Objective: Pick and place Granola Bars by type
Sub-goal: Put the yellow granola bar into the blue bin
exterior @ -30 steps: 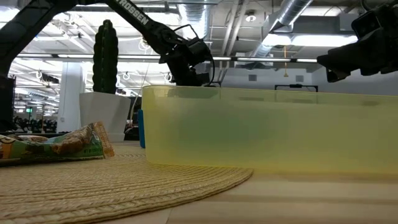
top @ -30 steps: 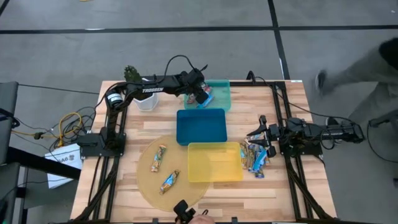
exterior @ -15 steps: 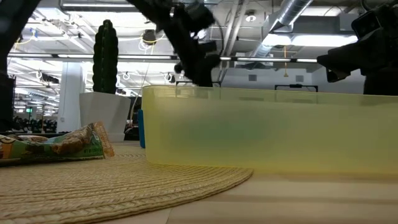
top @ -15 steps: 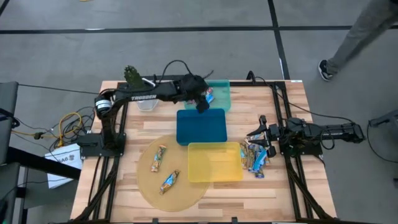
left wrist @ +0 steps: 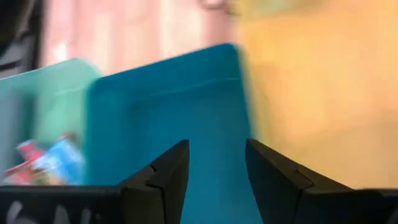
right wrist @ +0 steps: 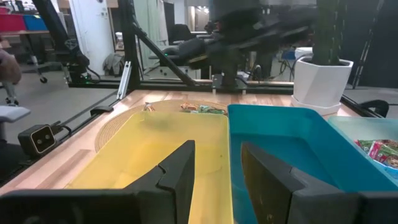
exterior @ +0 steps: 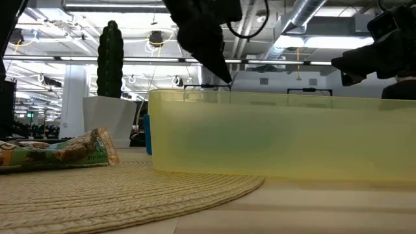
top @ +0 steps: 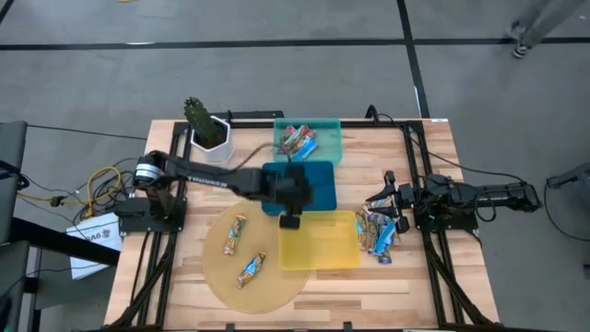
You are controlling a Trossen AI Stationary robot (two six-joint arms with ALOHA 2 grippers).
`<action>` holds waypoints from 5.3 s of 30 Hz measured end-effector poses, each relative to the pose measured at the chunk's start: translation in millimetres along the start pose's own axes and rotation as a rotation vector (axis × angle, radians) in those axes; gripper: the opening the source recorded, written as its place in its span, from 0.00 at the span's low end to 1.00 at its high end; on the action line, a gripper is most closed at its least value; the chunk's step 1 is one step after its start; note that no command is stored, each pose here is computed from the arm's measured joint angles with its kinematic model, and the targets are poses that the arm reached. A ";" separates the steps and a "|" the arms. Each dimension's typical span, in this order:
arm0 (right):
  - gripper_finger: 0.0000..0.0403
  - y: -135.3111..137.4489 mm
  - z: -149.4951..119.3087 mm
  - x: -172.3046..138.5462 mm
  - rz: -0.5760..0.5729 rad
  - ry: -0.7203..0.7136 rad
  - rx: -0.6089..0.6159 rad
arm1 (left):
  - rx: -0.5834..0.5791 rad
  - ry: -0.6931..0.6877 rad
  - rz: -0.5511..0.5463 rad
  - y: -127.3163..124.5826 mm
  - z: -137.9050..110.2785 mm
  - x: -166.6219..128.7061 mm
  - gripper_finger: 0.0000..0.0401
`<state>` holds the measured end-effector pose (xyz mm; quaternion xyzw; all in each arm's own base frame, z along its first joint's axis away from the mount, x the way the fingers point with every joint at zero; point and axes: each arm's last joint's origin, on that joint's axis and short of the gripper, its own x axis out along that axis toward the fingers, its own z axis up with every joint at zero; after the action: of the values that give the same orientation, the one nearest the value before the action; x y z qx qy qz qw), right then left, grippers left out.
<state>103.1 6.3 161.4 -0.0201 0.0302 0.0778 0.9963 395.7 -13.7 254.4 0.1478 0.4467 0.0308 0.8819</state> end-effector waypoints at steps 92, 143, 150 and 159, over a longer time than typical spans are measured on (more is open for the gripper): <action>0.31 0.0 0.0 0.0 0.001 0.001 0.000 | -1.031 0.574 0.180 -98.7 -167.9 -22.2 0.56; 0.31 0.0 0.0 0.0 0.001 0.000 0.000 | -0.771 0.161 -0.206 -80.6 -128.7 -71.6 0.05; 0.31 0.0 0.1 0.0 0.000 0.000 0.000 | -0.674 -0.079 -0.240 -72.5 -111.3 -86.2 0.05; 0.31 0.0 0.1 0.0 0.000 0.000 0.000 | -0.565 -0.405 -0.164 -46.0 -87.3 -97.2 0.05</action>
<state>103.1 6.3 161.5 -0.0201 0.0302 0.0779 0.9963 264.4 -55.4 268.2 -0.1352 0.2472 0.0525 0.9581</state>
